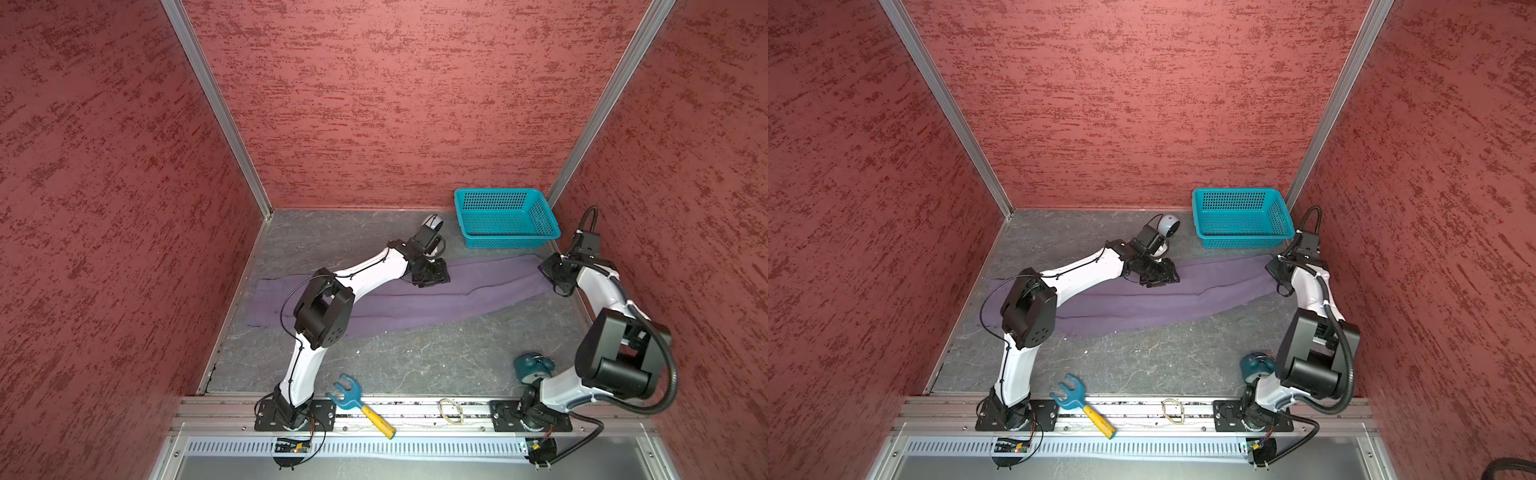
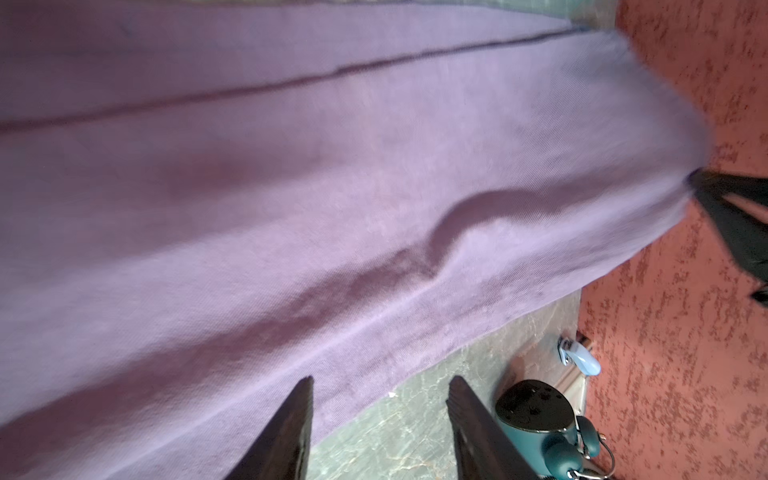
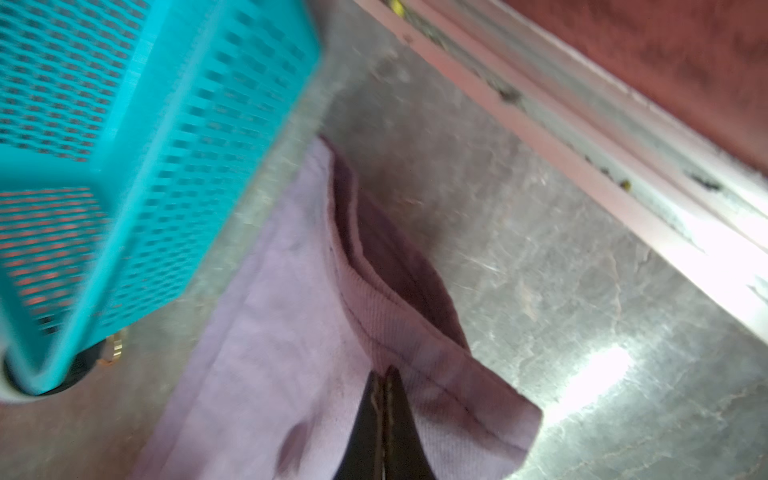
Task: Fold and stack the trousers
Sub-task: Fold the trousers at the center of the table.
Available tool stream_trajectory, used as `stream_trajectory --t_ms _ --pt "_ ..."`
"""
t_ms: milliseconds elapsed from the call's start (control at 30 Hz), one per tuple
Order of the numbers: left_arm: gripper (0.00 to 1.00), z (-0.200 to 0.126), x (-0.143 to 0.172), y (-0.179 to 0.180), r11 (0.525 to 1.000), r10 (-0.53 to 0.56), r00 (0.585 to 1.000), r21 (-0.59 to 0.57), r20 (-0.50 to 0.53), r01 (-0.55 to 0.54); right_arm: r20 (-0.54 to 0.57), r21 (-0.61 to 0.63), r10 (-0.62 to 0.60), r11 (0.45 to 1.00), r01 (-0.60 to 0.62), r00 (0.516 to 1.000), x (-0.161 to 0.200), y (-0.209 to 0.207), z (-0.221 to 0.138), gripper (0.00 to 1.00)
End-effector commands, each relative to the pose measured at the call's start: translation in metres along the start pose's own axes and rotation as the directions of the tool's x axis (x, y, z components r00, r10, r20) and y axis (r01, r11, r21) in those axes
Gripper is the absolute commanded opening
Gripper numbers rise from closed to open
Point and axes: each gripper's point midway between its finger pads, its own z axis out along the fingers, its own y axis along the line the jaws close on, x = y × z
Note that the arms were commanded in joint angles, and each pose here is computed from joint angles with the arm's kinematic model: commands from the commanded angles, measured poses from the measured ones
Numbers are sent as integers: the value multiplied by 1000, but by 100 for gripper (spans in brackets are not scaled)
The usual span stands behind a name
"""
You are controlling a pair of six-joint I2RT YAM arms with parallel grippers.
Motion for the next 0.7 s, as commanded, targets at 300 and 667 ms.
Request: stream_trajectory --t_ms 300,667 --pt "46 43 -13 31 992 -128 990 -7 -66 128 100 -220 -265 934 281 959 50 118 -45 0" --pt "52 -219 -102 158 908 -407 799 106 442 405 93 -441 -557 720 536 825 207 232 -80 0"
